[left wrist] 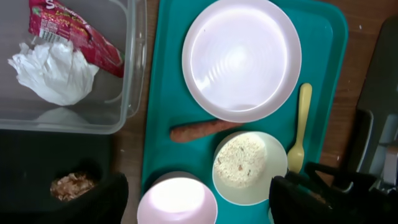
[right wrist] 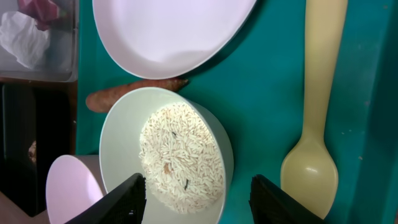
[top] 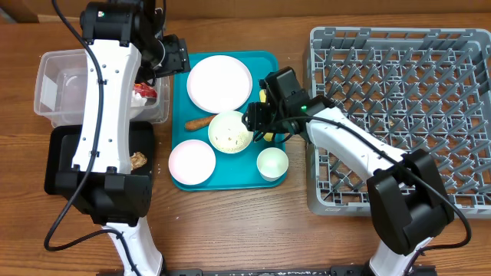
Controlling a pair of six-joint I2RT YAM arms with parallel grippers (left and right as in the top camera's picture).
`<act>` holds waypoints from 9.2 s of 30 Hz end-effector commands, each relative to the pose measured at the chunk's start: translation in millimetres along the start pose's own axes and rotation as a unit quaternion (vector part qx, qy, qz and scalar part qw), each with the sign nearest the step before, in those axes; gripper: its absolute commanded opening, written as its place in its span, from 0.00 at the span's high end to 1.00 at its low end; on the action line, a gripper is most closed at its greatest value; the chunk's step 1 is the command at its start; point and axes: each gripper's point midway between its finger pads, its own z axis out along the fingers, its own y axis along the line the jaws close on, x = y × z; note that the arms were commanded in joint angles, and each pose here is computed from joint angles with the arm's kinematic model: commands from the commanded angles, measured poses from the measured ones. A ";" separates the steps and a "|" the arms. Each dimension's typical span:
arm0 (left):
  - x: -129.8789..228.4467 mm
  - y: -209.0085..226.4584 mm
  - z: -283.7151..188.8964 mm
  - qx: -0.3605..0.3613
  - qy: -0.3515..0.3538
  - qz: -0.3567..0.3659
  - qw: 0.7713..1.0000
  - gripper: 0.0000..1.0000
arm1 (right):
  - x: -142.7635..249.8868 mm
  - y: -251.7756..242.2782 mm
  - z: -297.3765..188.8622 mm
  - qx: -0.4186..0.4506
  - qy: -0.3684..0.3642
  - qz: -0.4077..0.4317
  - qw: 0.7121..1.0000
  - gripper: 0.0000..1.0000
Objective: Sort waste into correct bins and load items into the dishwasher
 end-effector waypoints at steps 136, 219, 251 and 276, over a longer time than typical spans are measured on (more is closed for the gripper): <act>139.5 50.3 -51.9 0.116 0.105 0.042 0.987 0.96 | -85.2 -120.5 -232.4 0.100 -0.113 0.173 0.973 0.26; 80.8 198.5 -9.8 0.521 -0.061 -0.296 0.798 0.96 | -67.9 -127.6 -231.5 0.124 -0.083 0.178 0.973 0.23; 40.3 70.4 -93.0 0.456 -0.055 -0.045 0.887 0.96 | -68.0 -127.5 -231.5 0.124 -0.083 0.178 0.973 0.00; 136.8 -108.7 145.8 -0.047 0.148 0.244 0.957 0.96 | -66.8 -127.8 -231.5 0.125 -0.081 0.179 0.973 0.00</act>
